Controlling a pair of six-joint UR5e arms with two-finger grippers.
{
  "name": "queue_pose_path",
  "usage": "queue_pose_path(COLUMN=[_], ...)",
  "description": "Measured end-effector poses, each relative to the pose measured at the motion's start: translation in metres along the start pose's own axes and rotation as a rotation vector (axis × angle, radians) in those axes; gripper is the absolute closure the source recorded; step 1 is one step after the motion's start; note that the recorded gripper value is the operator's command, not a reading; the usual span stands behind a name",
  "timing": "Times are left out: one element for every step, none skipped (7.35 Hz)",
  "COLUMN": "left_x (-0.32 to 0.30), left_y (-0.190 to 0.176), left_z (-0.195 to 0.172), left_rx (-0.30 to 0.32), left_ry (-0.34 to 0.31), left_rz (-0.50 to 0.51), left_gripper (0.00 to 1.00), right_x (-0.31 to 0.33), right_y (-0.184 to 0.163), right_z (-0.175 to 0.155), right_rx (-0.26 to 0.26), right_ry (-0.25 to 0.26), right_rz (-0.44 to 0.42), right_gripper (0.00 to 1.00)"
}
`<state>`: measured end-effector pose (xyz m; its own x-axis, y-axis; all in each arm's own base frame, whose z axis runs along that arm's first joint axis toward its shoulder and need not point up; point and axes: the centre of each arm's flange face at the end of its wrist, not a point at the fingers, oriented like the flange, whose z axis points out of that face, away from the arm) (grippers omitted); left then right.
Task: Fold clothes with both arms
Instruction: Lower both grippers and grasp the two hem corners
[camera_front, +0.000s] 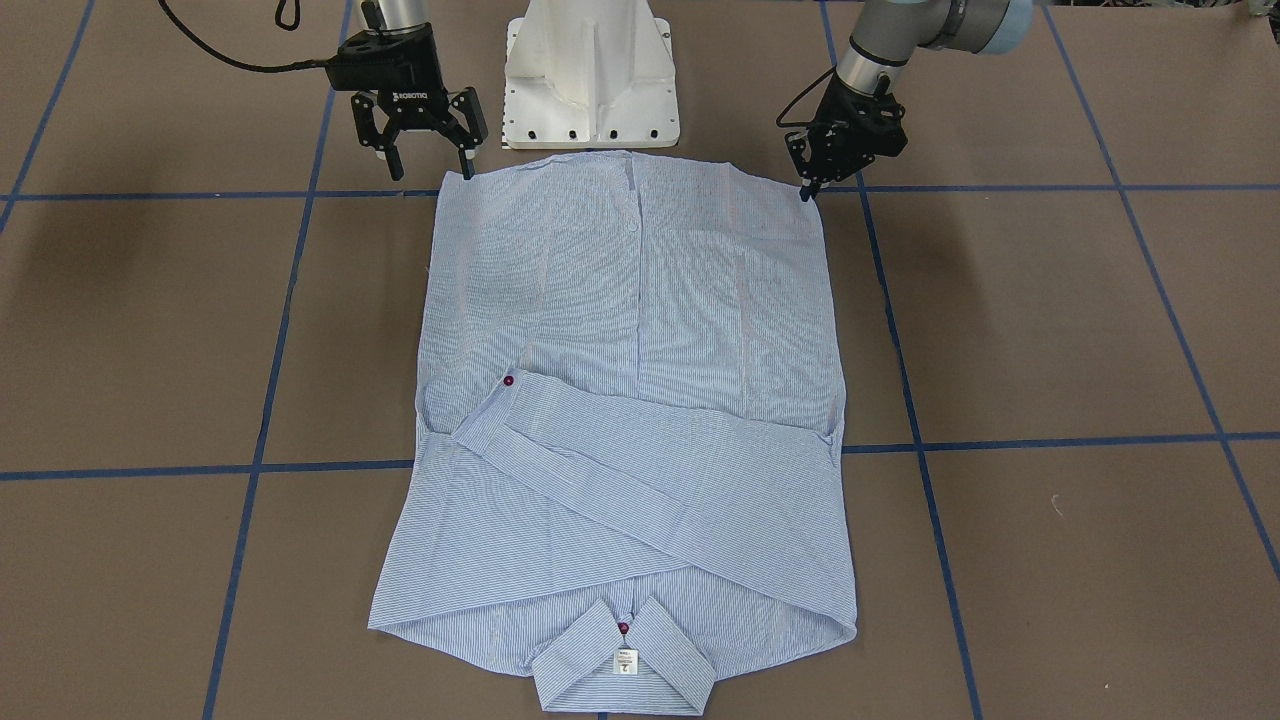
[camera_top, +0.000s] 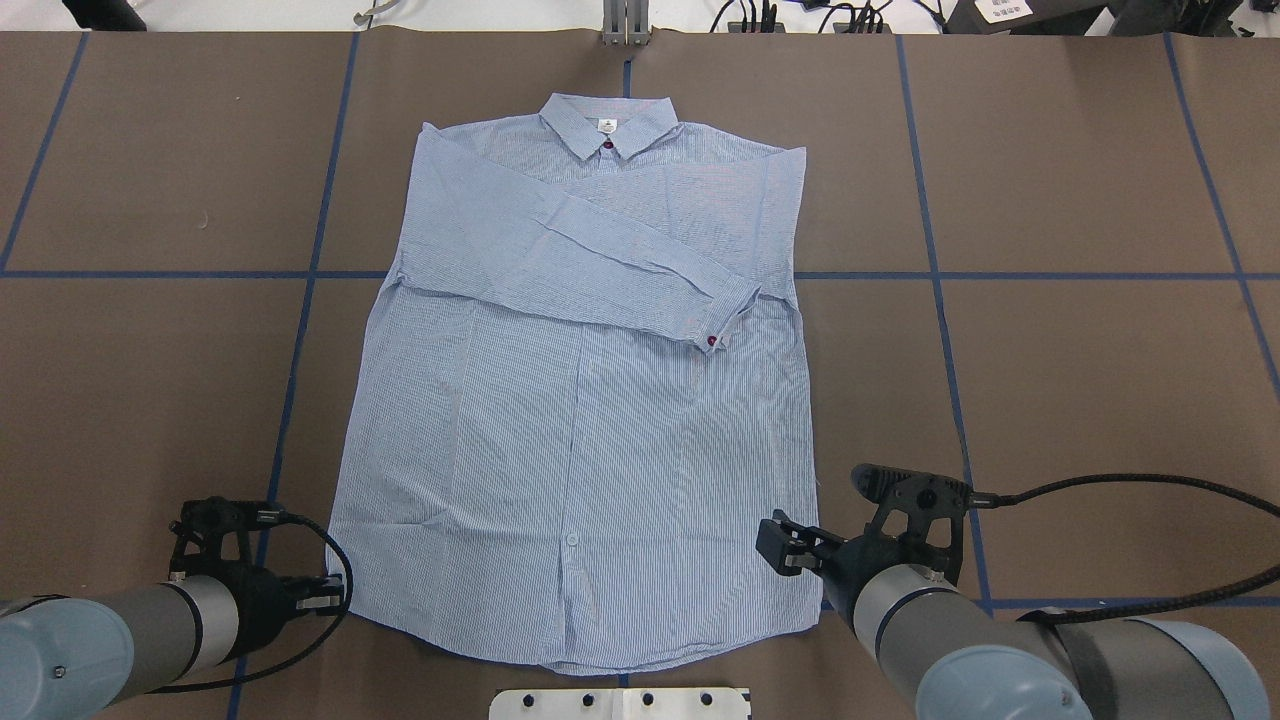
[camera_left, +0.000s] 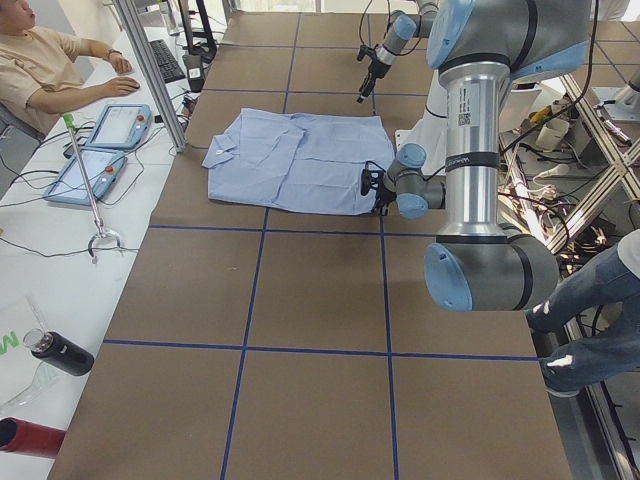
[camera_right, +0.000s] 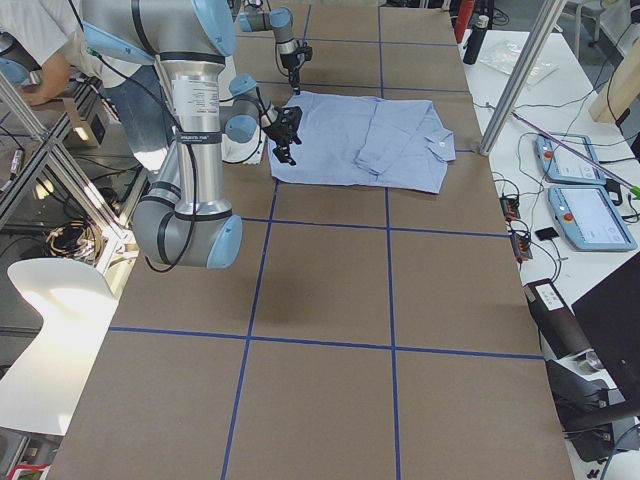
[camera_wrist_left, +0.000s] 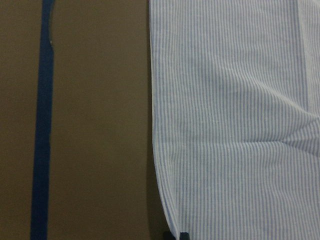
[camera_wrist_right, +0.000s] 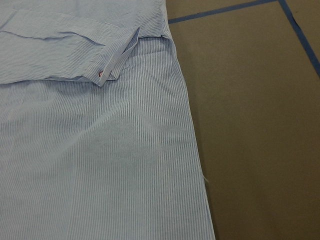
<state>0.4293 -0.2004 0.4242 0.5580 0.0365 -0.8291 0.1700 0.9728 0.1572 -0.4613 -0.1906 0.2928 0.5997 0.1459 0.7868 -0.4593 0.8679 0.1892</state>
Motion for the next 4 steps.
queue_pose_path(left_x=[0.001,0.001,0.001,0.001], left_y=[0.000,0.000,0.000,0.000], left_z=[0.000,-0.001,-0.001,-0.001], left_rx=[0.000,0.000,0.000,0.000], left_ry=[0.001,0.003,0.003,0.004], left_rz=[-0.001,-0.002,-0.002,-0.002], left_gripper=[1.00,1.00,1.00,1.00], right_x=[0.002,0.007,0.012,0.017], right_y=[0.024,0.048,0.066,0.077], right_z=[0.008,0.018,0.029,0.036], right_rx=[0.015,0.028,0.036,0.038], right_ry=[0.008,0.024,0.042,0.057], right_rz=[0.007,0.005,-0.003,-0.016], right_gripper=[0.36,0.50,0.52,0.53])
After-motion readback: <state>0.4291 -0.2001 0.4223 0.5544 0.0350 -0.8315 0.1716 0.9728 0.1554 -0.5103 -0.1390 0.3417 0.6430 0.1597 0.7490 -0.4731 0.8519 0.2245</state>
